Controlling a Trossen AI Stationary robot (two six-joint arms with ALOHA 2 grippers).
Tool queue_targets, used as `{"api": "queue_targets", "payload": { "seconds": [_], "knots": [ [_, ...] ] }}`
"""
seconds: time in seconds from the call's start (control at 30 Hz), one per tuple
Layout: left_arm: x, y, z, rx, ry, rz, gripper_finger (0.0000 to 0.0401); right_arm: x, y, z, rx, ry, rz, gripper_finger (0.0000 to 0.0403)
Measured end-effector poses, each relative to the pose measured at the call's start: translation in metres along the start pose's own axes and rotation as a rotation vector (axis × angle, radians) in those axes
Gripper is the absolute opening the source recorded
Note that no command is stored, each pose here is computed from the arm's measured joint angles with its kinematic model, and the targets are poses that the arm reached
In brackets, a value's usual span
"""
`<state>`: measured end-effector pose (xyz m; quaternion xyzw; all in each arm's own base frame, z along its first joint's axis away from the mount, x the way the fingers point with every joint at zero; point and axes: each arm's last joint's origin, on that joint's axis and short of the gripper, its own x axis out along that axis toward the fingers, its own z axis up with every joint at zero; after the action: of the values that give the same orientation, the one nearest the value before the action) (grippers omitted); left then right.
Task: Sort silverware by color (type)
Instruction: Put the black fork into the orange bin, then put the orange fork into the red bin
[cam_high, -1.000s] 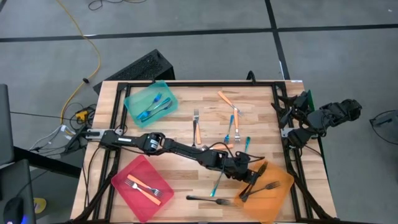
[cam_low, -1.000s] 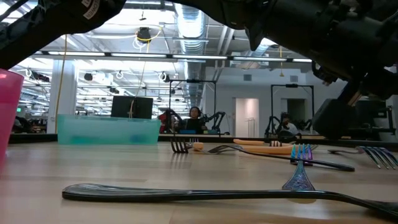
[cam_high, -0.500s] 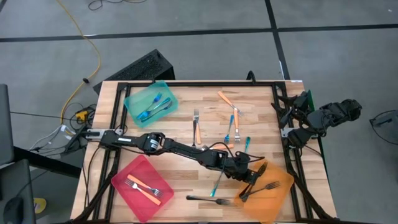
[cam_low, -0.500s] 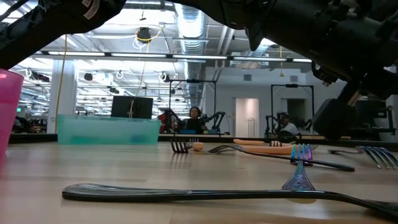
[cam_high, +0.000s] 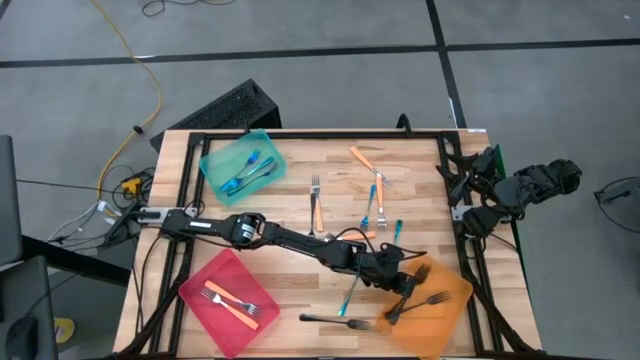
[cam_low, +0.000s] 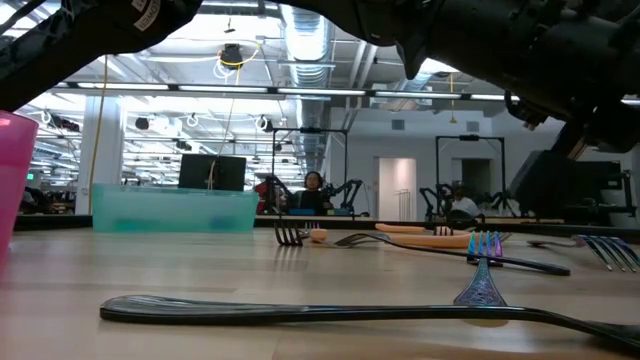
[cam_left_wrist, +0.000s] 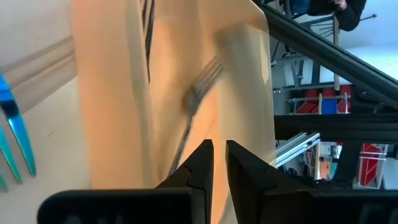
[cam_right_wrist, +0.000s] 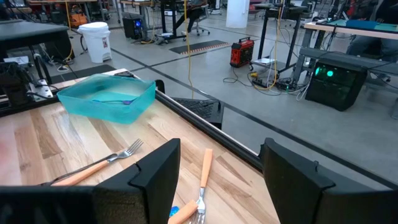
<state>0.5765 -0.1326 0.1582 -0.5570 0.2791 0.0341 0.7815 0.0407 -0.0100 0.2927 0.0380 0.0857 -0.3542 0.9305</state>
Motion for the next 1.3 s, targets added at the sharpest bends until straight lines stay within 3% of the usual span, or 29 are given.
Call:
{"api": "queue_targets", "payload": {
  "seconds": [0.27, 0.37, 0.53, 0.7, 0.83, 1.0, 1.13, 1.3],
  "knots": [
    [0.0, -0.005, 0.006, 0.027, -0.042, -0.057, 0.0027, 0.0, 0.0, 0.0, 0.0, 0.0, 0.0, 0.0242],
    [-0.003, -0.014, 0.016, 0.091, -0.066, -0.18, 0.0028, 0.0, 0.0, 0.0, 0.0, 0.0, 0.0, 0.0242],
    [-0.014, -0.039, 0.03, 0.25, -0.038, -0.481, 0.0027, 0.0, 0.0, 0.0, 0.0, 0.0, 0.0, 0.0242],
    [-0.04, -0.066, 0.042, 0.412, -0.07, -0.562, 0.0013, 0.0, 0.0, 0.0, 0.0, 0.0, 0.0, 0.0242],
    [-0.065, -0.081, 0.058, 0.617, -0.101, -0.469, 0.0002, 0.0, 0.0, 0.0, 0.0, 0.0, 0.0, 0.0242],
    [-0.113, -0.097, 0.081, 0.88, -0.161, -0.215, 0.0, 0.0, 0.0, 0.0, 0.0, 0.0, 0.0, 0.0242],
    [-0.158, -0.104, 0.1, 1.006, -0.145, -0.022, 0.0, 0.0, 0.0, 0.0, 0.0, 0.0, 0.0, 0.0242],
    [-0.241, -0.125, 0.133, 1.098, -0.231, 0.069, 0.0, 0.0, 0.0, 0.0, 0.0, 0.0, 0.0, 0.0242]
  ]
}}
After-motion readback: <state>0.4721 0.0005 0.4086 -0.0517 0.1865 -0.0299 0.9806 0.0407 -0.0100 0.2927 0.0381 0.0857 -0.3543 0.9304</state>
